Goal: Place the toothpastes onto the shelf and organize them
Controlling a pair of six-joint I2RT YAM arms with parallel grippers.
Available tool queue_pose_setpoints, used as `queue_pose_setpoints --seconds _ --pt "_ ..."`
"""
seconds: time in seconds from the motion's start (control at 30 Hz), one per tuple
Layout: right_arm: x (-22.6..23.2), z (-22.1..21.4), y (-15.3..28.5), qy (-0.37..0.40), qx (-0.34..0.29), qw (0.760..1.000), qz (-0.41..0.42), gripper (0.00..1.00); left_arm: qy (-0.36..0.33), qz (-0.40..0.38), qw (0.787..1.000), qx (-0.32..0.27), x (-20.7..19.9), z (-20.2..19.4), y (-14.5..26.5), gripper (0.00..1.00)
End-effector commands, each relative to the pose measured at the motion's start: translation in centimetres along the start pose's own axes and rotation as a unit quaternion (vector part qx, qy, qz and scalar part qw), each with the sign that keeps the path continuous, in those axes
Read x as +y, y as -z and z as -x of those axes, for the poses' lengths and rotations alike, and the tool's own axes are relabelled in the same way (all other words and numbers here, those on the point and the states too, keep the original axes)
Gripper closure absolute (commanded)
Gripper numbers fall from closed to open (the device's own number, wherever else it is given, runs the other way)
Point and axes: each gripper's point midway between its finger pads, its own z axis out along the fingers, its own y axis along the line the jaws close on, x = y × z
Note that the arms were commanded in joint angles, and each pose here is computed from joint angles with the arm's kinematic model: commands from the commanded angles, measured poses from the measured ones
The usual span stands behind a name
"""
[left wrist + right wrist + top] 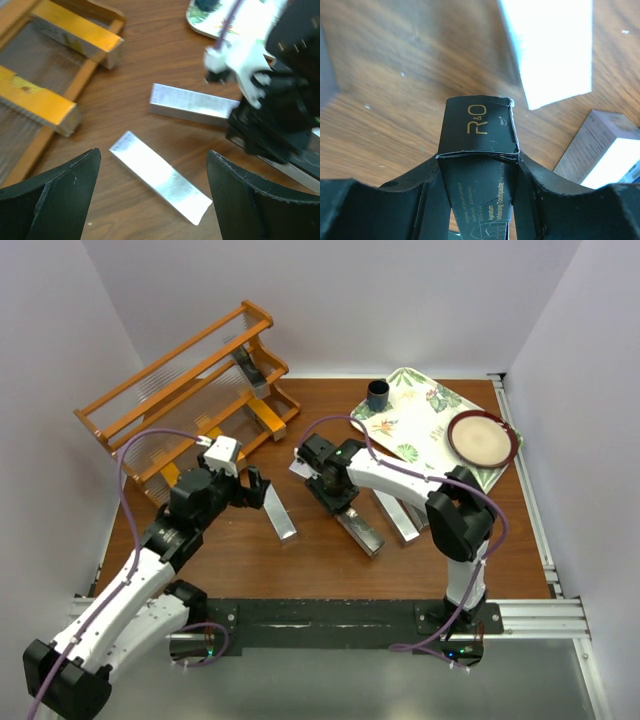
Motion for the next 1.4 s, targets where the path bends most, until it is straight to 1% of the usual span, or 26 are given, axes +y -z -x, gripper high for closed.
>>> queue_pose_setpoints --seconds 0.0,0.03,0.1,0.13,0.17,0.2,0.23,0.27,0.3,0.33,0.37,0.4,0.47,0.5,0.57,0.6,0.67,0.7,0.77,0.8,0.87,0.9,0.97,1.1,1.23,1.37 --pt "-1.4 3.1 3.7 -0.101 -0.057 0.993 0.022 0.69 0.016 -0.036 0.999 -0.030 -4.0 2.8 0.0 0.09" --pt "-1.6 3.7 4.2 -0.120 -0.065 0.990 0.025 0.69 0.011 -0.056 0.998 -0.020 -5.8 2.3 -0.1 0.09" --pt "-2.2 4.2 4.5 -0.148 -0.070 0.986 0.031 0.68 0.008 -0.056 0.998 -0.022 -7.0 2.4 -0.4 0.09" --pt "-2.3 4.7 5.1 -0.164 -0.078 0.983 0.036 0.69 -0.001 -0.073 0.997 -0.009 -8.9 1.4 -0.6 0.09" --pt "-2.6 4.8 5.3 -0.176 -0.078 0.980 0.040 0.69 -0.003 -0.077 0.997 -0.012 -9.8 1.6 -0.6 0.09" --pt "-2.8 4.9 5.6 -0.184 -0.080 0.979 0.042 0.70 -0.009 -0.060 0.998 -0.012 -9.9 1.5 -0.9 0.09" --pt "-2.9 5.2 6.1 -0.195 -0.086 0.976 0.045 0.70 -0.019 -0.070 0.997 0.003 -11.7 0.3 -1.1 0.09" --pt "-3.4 5.3 6.2 -0.207 -0.088 0.973 0.044 0.70 -0.020 -0.068 0.997 -0.002 -12.5 0.8 -1.1 0.09" --pt "-3.7 5.2 6.3 -0.218 -0.087 0.971 0.045 0.70 -0.030 -0.042 0.999 0.006 -12.5 0.0 -1.8 0.09" --pt "-4.0 5.2 6.3 -0.233 -0.087 0.968 0.046 0.70 -0.032 -0.050 0.998 0.008 -14.0 -0.4 -1.6 0.08" --pt "-4.5 5.2 6.4 -0.245 -0.086 0.965 0.047 0.70 -0.030 -0.048 0.998 0.003 -14.9 0.1 -1.6 0.08" --pt "-4.4 5.2 6.4 -0.253 -0.084 0.962 0.055 0.70 -0.033 -0.035 0.999 0.009 -15.7 -0.7 -1.9 0.08" --pt "-4.6 5.5 6.4 -0.275 -0.085 0.955 0.066 0.71 -0.026 -0.025 0.999 0.007 -16.8 -0.2 -2.0 0.07" --pt "-4.7 5.6 6.4 -0.283 -0.087 0.953 0.069 0.71 -0.032 -0.017 0.999 0.012 -17.6 -1.0 -2.2 0.07" --pt "-4.4 6.0 6.6 -0.302 -0.088 0.945 0.087 0.70 -0.030 -0.004 1.000 0.002 -18.5 -0.7 -2.3 0.06" --pt "-4.3 6.1 6.6 -0.306 -0.088 0.943 0.091 0.70 -0.041 -0.006 0.999 0.010 -19.5 -1.7 -2.5 0.06" --pt "-3.8 6.3 6.7 -0.315 -0.084 0.940 0.102 0.70 -0.049 -0.001 0.999 0.008 -20.4 -1.6 -2.7 0.06" --pt "-3.9 6.3 6.7 -0.321 -0.082 0.938 0.102 0.70 -0.065 0.002 0.998 0.016 -21.1 -2.7 -3.0 0.05" --pt "-3.8 6.3 6.7 -0.325 -0.080 0.937 0.104 0.70 -0.084 0.037 0.996 0.017 -20.9 -2.6 -3.2 0.04" --pt "-3.8 6.3 6.7 -0.329 -0.080 0.935 0.104 0.70 -0.098 0.052 0.993 0.026 -21.3 -3.7 -3.4 0.04" --pt "-3.8 6.3 6.7 -0.332 -0.081 0.934 0.106 0.70 -0.118 0.089 0.989 0.026 -21.0 -3.5 -3.4 0.04" --pt "-3.7 6.3 6.7 -0.335 -0.080 0.933 0.108 0.70 -0.125 0.100 0.986 0.034 -21.3 -4.7 -3.7 0.04" --pt "-3.6 6.4 6.6 -0.337 -0.080 0.931 0.113 0.70 -0.139 0.119 0.982 0.044 -21.3 -4.9 -3.6 0.04" --pt "-3.3 6.5 6.5 -0.342 -0.080 0.929 0.119 0.70 -0.150 0.129 0.979 0.050 -22.0 -6.5 -3.9 0.05" --pt "-3.4 6.5 6.6 -0.344 -0.082 0.928 0.119 0.69 -0.171 0.146 0.973 0.052 -21.6 -7.5 -3.9 0.07" --pt "-3.4 6.6 6.9 -0.345 -0.086 0.926 0.124 0.69 -0.193 0.167 0.965 0.054 -21.3 -8.6 -4.2 0.12"
